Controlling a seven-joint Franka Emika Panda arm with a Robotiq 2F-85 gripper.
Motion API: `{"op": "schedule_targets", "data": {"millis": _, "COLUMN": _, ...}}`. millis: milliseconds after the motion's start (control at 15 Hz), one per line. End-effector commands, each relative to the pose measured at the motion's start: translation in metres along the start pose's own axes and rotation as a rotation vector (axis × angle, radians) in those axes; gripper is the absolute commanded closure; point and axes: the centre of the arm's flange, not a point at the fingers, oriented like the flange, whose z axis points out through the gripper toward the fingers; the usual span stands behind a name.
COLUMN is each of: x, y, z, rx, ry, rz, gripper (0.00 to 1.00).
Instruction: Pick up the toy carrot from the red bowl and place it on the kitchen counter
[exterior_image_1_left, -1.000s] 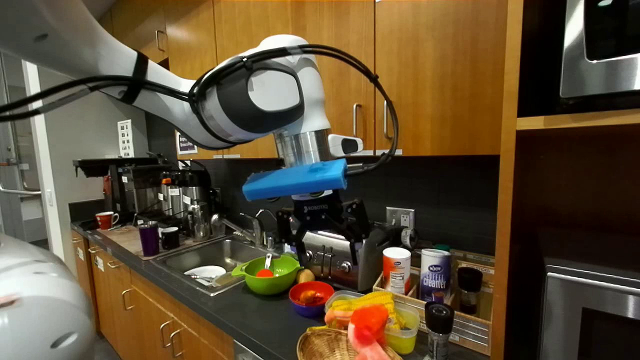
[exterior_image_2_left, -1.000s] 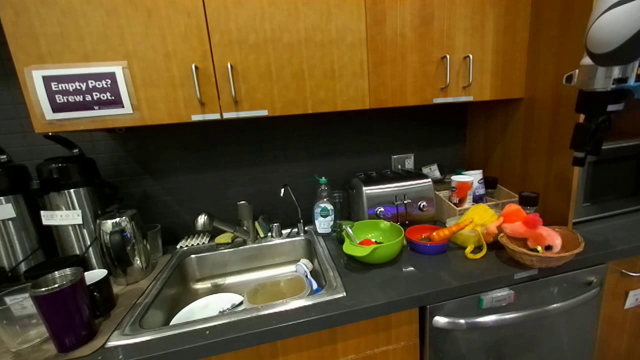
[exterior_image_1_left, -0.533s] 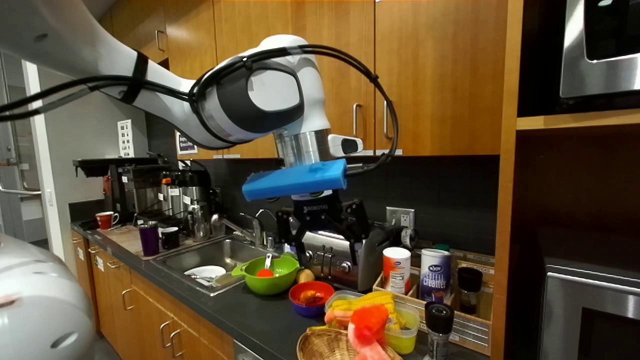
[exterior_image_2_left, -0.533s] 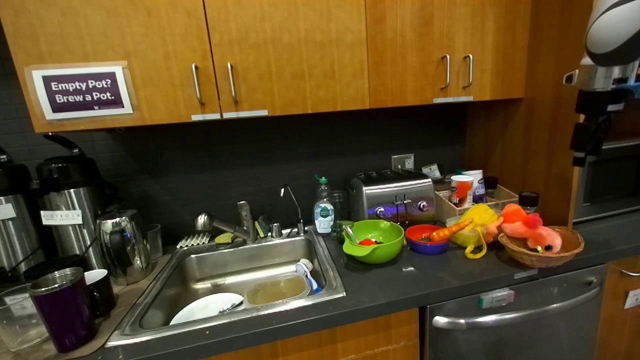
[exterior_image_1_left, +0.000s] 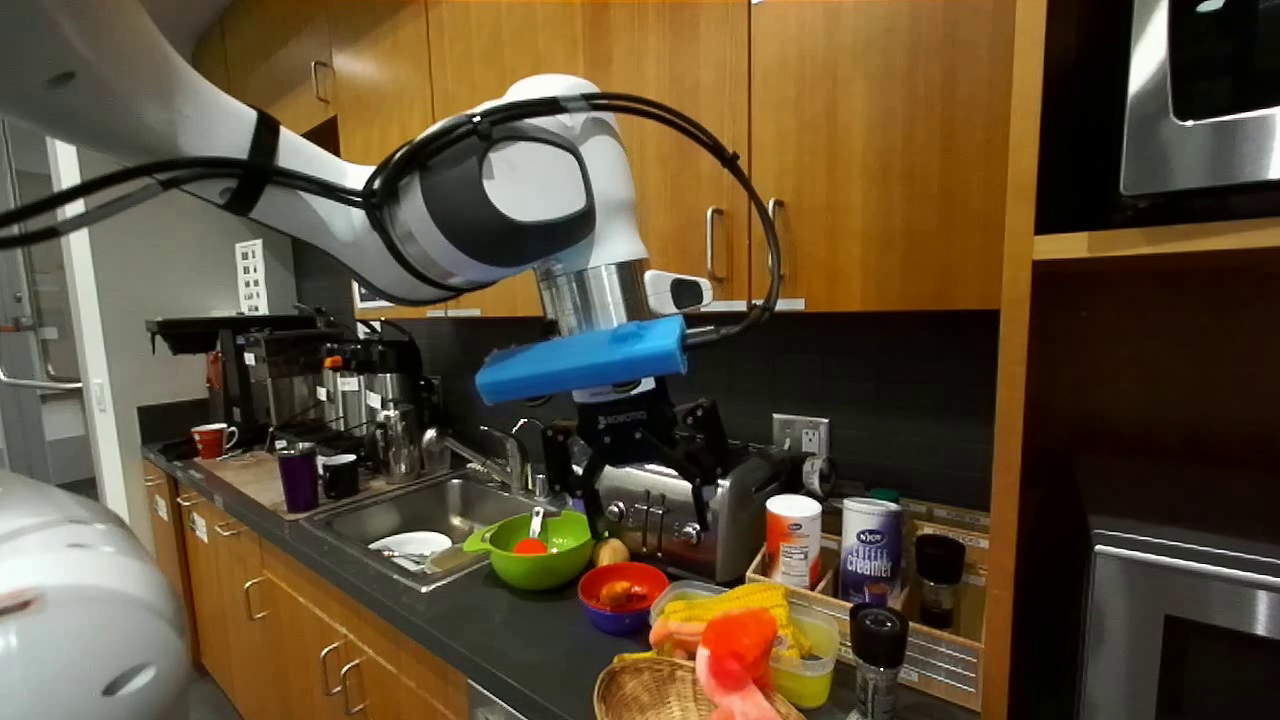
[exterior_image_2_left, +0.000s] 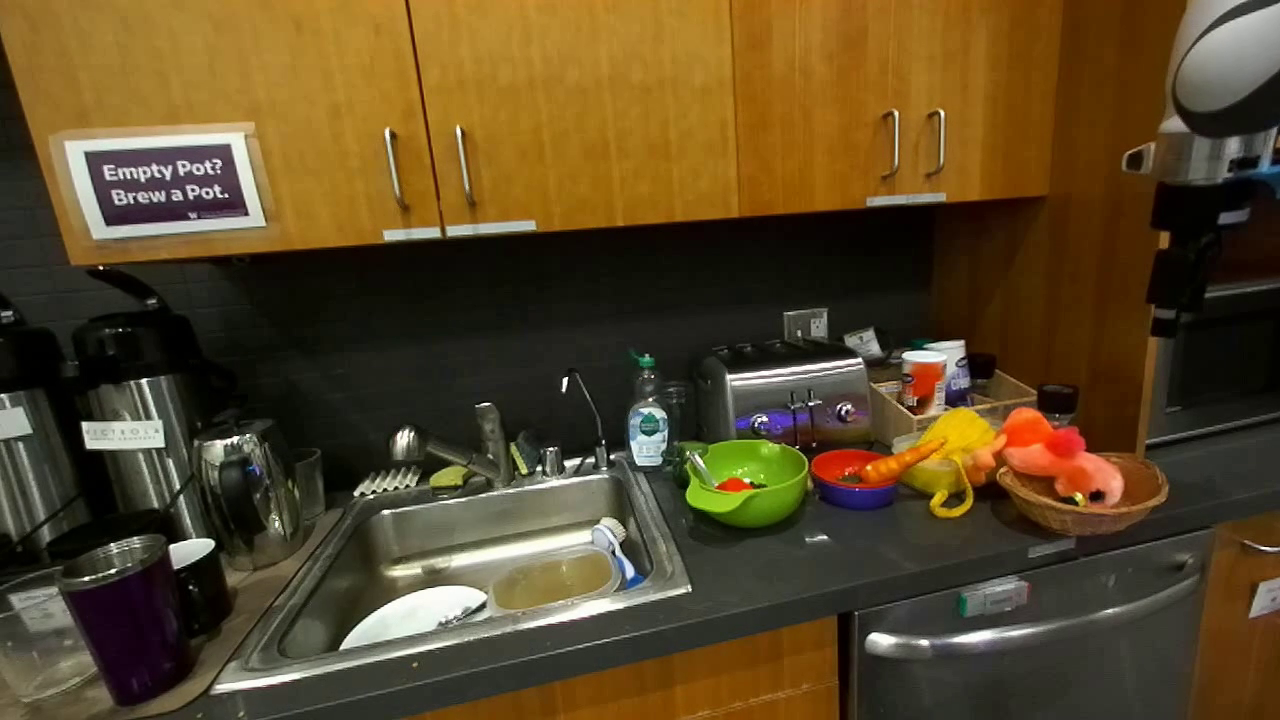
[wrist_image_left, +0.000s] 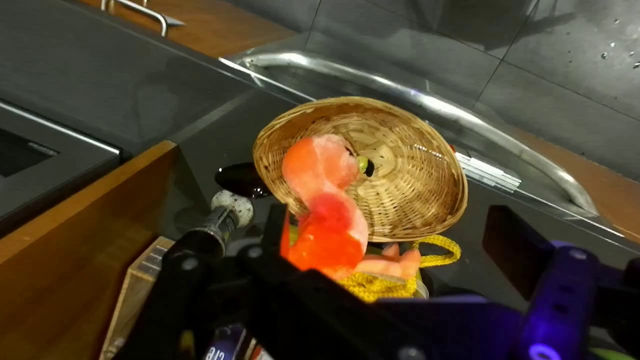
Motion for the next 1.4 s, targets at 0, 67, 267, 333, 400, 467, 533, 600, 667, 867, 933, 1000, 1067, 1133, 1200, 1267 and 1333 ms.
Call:
{"op": "schedule_targets", "data": {"millis": 0, "x": 0.014, "y": 0.0, "z": 0.02, "rx": -0.064, "ry": 0.102, "rz": -0.074, "gripper": 0.0}}
{"op": "schedule_targets", "data": {"millis": 67, "x": 0.02, "y": 0.001, "z": 0.025, "rx": -0.074, "ry": 0.138, "rz": -0.085, "gripper": 0.0}}
{"op": "schedule_targets", "data": {"millis": 267, "x": 0.042, "y": 0.002, "z": 0.047, "rx": -0.059, "ry": 0.25, "rz": -0.118, "gripper": 0.0}}
{"op": "schedule_targets", "data": {"millis": 333, "x": 0.05, "y": 0.0, "z": 0.054, "rx": -0.049, "ry": 0.279, "rz": -0.131, "gripper": 0.0}}
{"op": "schedule_targets", "data": {"millis": 400, "x": 0.06, "y": -0.003, "z": 0.063, "rx": -0.033, "ry": 0.307, "rz": -0.146, "gripper": 0.0}}
{"op": "schedule_targets", "data": {"millis": 467, "x": 0.067, "y": -0.006, "z": 0.069, "rx": -0.016, "ry": 0.328, "rz": -0.158, "gripper": 0.0}}
{"op": "schedule_targets", "data": {"millis": 533, "x": 0.076, "y": -0.012, "z": 0.078, "rx": 0.005, "ry": 0.343, "rz": -0.175, "gripper": 0.0}}
{"op": "schedule_targets", "data": {"millis": 600, "x": 0.083, "y": -0.017, "z": 0.085, "rx": 0.028, "ry": 0.353, "rz": -0.192, "gripper": 0.0}}
{"op": "schedule_targets", "data": {"millis": 667, "x": 0.091, "y": -0.023, "z": 0.093, "rx": 0.054, "ry": 0.363, "rz": -0.209, "gripper": 0.0}}
{"op": "schedule_targets", "data": {"millis": 867, "x": 0.113, "y": -0.046, "z": 0.116, "rx": 0.127, "ry": 0.365, "rz": -0.281, "gripper": 0.0}}
{"op": "schedule_targets", "data": {"millis": 933, "x": 0.119, "y": -0.054, "z": 0.123, "rx": 0.155, "ry": 0.361, "rz": -0.306, "gripper": 0.0}}
{"op": "schedule_targets", "data": {"millis": 1000, "x": 0.124, "y": -0.062, "z": 0.128, "rx": 0.176, "ry": 0.352, "rz": -0.33, "gripper": 0.0}}
{"op": "schedule_targets", "data": {"millis": 1067, "x": 0.127, "y": -0.068, "z": 0.133, "rx": 0.194, "ry": 0.346, "rz": -0.351, "gripper": 0.0}}
{"op": "schedule_targets", "data": {"millis": 1133, "x": 0.13, "y": -0.071, "z": 0.136, "rx": 0.203, "ry": 0.339, "rz": -0.361, "gripper": 0.0}}
{"op": "schedule_targets", "data": {"millis": 1200, "x": 0.114, "y": -0.077, "z": 0.12, "rx": 0.189, "ry": 0.344, "rz": -0.325, "gripper": 0.0}}
{"op": "schedule_targets", "data": {"millis": 1267, "x": 0.115, "y": -0.08, "z": 0.123, "rx": 0.195, "ry": 0.337, "rz": -0.329, "gripper": 0.0}}
{"op": "schedule_targets", "data": {"millis": 1333, "x": 0.116, "y": -0.081, "z": 0.124, "rx": 0.193, "ry": 0.332, "rz": -0.331, "gripper": 0.0}}
